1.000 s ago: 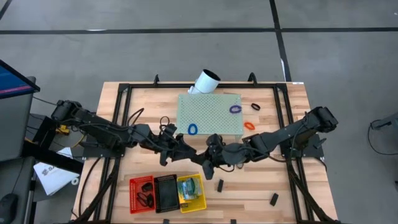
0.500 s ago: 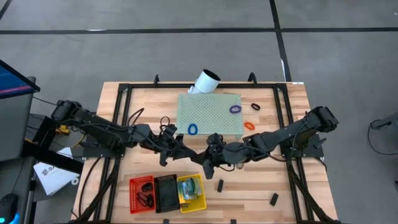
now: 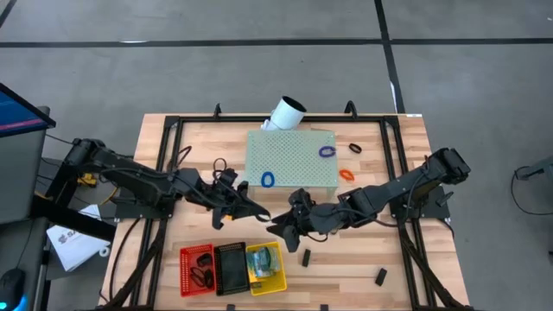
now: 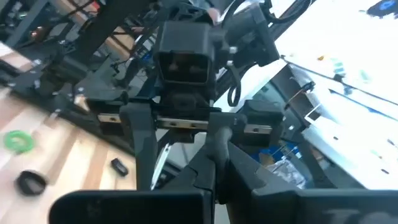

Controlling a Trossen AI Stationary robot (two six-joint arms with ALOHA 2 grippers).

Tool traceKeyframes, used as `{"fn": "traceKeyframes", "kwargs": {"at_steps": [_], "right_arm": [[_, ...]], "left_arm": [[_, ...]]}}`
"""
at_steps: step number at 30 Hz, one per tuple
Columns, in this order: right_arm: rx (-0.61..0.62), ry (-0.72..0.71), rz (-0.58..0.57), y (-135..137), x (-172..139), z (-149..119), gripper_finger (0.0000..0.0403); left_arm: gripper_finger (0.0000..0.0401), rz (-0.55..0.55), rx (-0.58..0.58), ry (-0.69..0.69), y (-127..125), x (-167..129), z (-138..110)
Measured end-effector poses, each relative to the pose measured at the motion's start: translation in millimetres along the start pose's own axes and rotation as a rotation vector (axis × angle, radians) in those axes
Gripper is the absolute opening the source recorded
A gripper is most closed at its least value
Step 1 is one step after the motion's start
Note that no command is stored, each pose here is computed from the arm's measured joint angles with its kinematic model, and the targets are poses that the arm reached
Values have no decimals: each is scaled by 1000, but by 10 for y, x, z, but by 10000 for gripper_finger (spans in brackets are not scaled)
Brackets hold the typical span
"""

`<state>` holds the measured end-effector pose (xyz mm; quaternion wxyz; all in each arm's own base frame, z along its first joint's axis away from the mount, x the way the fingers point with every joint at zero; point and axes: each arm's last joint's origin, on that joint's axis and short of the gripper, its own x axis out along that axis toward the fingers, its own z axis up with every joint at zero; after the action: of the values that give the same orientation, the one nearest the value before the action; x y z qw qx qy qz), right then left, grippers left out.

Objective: Pick & Place Office Desk Supplies
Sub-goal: Put the black rubber band into the red bin

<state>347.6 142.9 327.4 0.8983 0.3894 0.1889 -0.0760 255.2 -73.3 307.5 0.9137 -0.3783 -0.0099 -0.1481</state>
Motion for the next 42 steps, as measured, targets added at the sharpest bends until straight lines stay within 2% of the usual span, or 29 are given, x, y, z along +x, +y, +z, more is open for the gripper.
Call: {"fn": "traceKeyframes", "kwargs": {"at_steps": [4, 9, 18, 21, 30, 35, 38, 42], "right_arm": [[9, 41, -36, -12, -25, -83, 202], [27, 49, -84, -2, -73, -193, 203], [79, 20, -153, 25, -163, -357, 198], [97, 12, -180, 19, -188, -398, 198], [118, 0, -193, 39, -229, -462, 196], [135, 0, -190, 46, -236, -474, 196], [140, 3, -187, 55, -244, -489, 196], [145, 10, -184, 68, -260, -517, 196]], "left_arm": [[3, 66, 9, 76, -46, -181, 47], [4, 150, -57, 343, -120, -492, -92], [4, 371, -188, 788, -302, -965, -630], [4, 440, -181, 894, -349, -1028, -845], [10, 543, -107, 1103, -423, -1006, -1545], [59, 593, -106, 1139, -378, -961, -1775], [111, 562, -118, 1101, -396, -912, -1790], [184, 585, -115, 1086, -371, -902, -1772]]}}
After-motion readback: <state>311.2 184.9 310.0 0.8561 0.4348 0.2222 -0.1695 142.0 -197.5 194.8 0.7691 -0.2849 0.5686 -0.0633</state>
